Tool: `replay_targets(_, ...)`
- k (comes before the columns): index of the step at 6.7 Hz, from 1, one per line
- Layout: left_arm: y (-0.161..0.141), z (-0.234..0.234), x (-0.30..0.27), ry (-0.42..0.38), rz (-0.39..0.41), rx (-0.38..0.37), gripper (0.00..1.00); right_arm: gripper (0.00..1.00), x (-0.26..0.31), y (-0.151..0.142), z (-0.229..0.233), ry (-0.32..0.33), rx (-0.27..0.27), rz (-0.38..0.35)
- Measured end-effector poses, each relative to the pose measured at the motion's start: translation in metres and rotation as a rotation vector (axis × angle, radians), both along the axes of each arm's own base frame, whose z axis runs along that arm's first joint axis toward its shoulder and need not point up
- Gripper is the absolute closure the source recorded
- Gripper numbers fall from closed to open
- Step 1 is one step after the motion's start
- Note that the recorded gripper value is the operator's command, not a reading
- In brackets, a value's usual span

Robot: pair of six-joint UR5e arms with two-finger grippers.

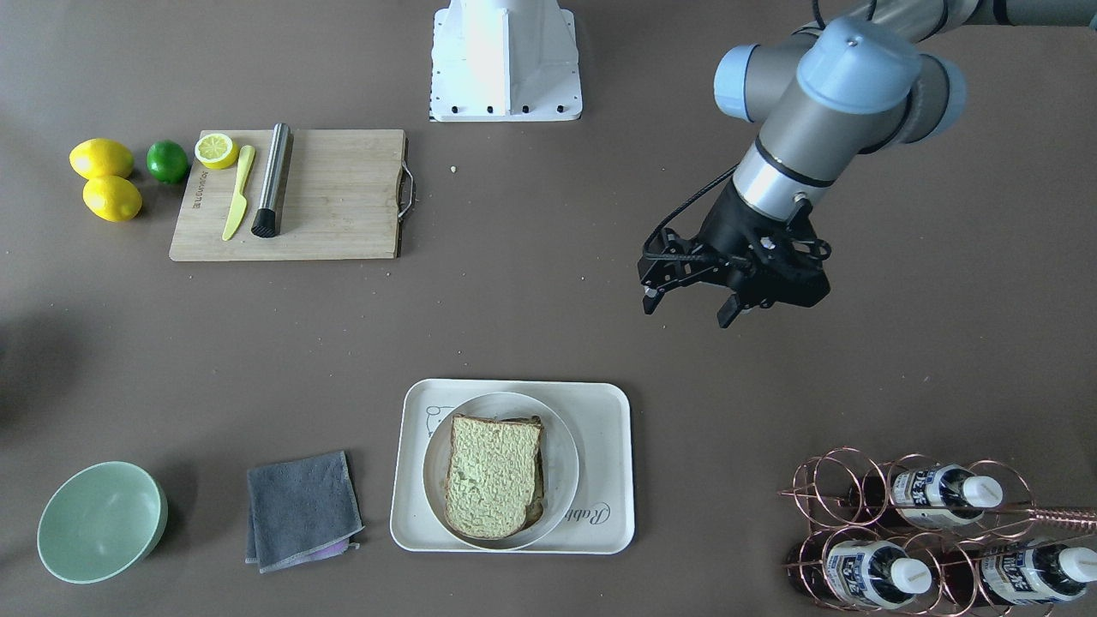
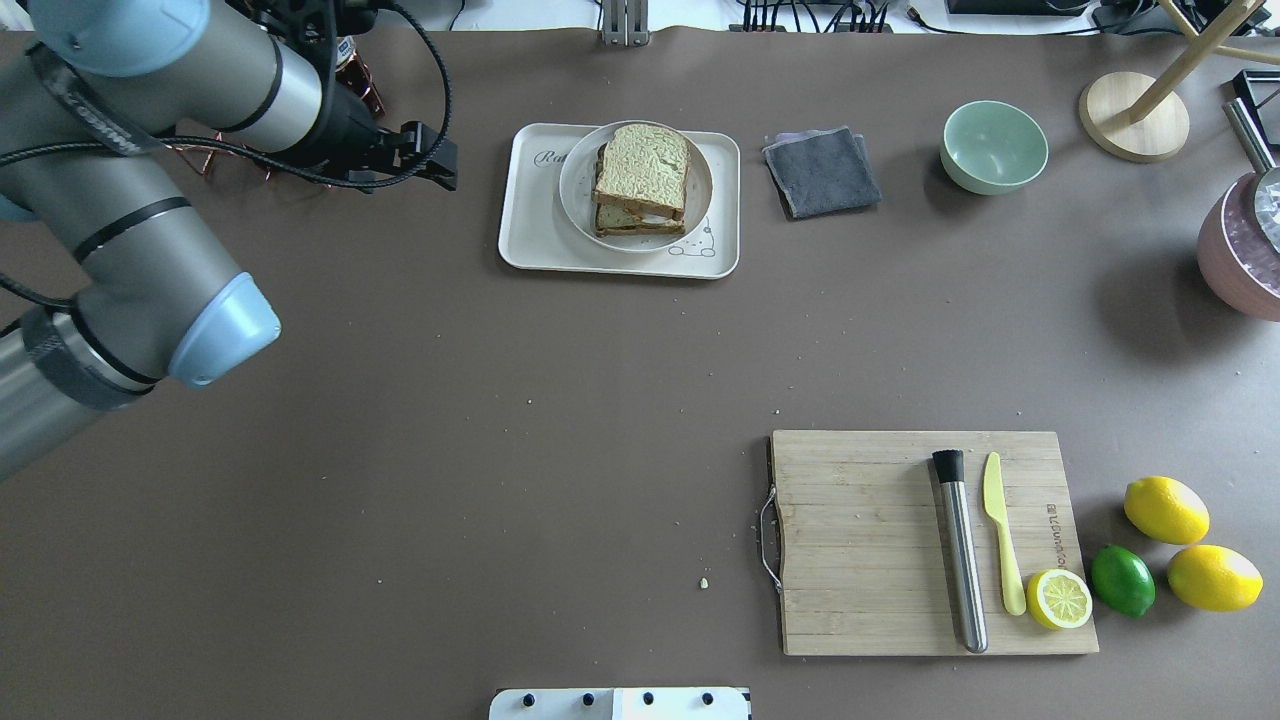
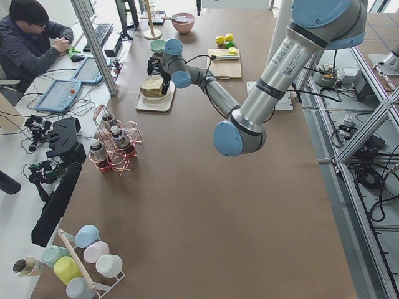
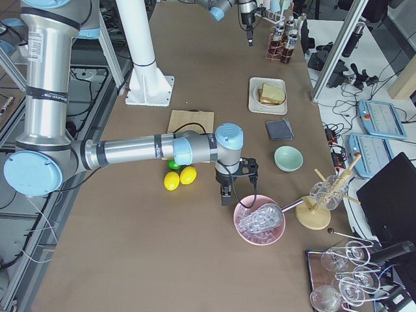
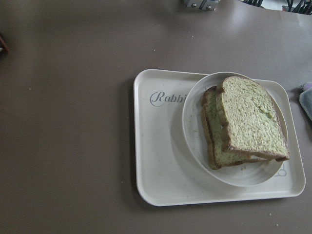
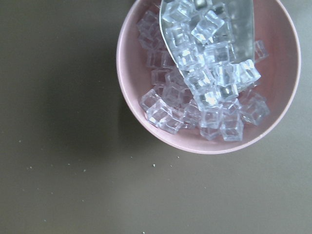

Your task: Make sandwich and place on tray

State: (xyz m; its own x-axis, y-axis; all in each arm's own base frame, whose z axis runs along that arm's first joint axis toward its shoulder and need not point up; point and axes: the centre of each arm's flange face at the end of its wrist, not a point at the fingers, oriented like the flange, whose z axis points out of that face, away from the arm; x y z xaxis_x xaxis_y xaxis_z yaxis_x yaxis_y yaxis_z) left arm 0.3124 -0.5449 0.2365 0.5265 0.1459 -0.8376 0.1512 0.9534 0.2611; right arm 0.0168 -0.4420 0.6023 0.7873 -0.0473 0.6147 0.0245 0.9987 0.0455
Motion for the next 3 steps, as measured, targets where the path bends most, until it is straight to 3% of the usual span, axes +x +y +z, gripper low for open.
replay_targets(2,0.009,0.066,-0.118,-0.087,0.065,0.045,0.03,0.0,0.055,0.024,0.02,-0.004,0.022,-0.03)
replay_targets(3,0.01,0.123,-0.175,-0.142,0.106,0.073,0.03,0.0,0.065,0.033,0.028,-0.005,0.02,-0.037)
